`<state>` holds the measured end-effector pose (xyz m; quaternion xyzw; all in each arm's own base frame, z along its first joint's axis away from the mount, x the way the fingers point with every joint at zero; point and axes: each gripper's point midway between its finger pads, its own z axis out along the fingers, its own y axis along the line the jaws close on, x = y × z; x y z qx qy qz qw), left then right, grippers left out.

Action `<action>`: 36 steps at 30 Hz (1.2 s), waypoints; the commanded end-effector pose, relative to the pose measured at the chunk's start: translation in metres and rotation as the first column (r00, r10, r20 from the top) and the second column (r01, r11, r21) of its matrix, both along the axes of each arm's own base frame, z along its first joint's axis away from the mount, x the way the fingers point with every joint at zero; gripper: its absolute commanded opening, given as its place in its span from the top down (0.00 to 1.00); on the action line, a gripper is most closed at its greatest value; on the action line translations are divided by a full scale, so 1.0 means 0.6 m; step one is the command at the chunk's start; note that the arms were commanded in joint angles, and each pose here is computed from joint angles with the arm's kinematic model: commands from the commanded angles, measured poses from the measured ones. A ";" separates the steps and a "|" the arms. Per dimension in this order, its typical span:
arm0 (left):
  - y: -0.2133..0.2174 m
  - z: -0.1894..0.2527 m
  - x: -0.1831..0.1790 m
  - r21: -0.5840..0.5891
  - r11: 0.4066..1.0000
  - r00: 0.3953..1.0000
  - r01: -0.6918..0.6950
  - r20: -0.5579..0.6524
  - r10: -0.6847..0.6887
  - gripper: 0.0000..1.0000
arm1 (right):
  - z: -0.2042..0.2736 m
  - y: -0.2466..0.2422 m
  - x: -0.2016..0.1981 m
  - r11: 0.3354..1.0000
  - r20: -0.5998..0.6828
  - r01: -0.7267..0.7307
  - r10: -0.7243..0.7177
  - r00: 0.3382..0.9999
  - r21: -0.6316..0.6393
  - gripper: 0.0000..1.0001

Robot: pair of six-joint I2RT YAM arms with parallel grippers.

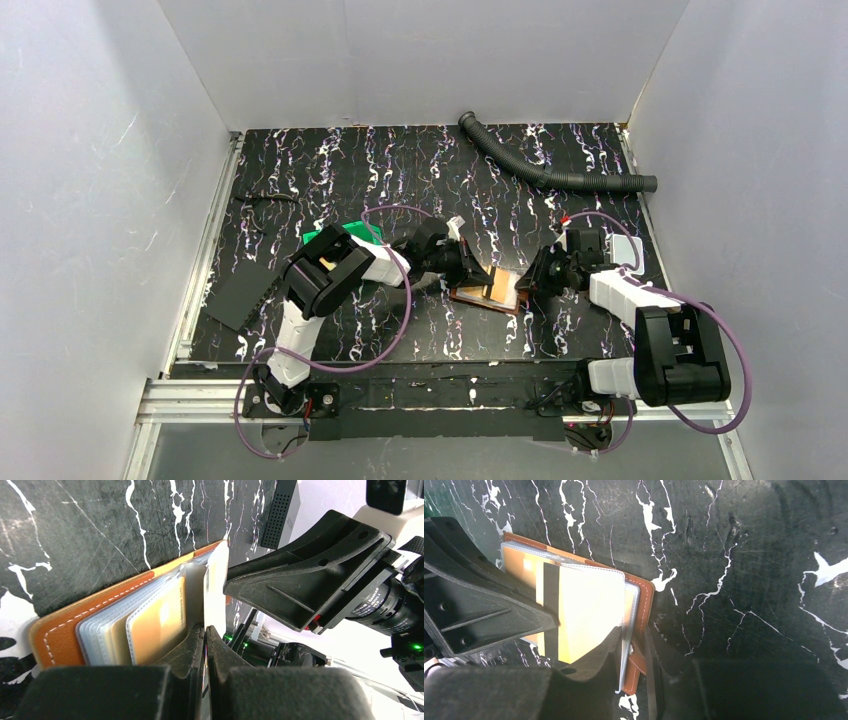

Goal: Put the credit cards into the card holder
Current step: Insert the credit card into the card holder.

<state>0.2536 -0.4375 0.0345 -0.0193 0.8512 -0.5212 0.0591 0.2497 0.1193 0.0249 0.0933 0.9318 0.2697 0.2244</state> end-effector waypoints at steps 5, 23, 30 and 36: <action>-0.009 0.003 -0.015 -0.004 0.999 0.999 0.033 -0.013 -0.033 0.79 | -0.011 0.003 -0.011 1.000 -0.010 0.002 -0.002 1.000 0.008 0.74; 0.018 -0.016 -0.029 0.373 0.927 0.995 0.026 0.077 -0.059 0.47 | 0.001 -0.004 -0.009 1.000 0.003 -0.018 0.018 1.000 -0.025 0.74; -0.015 -0.016 -0.037 0.391 0.919 0.991 0.060 0.089 -0.103 0.48 | -0.006 0.003 -0.014 1.000 -0.008 -0.016 0.016 1.000 0.003 0.75; -0.037 0.012 -0.054 0.285 0.948 0.978 0.141 0.109 -0.178 0.47 | -0.007 0.002 -0.015 1.000 -0.009 -0.014 0.014 1.000 0.000 0.75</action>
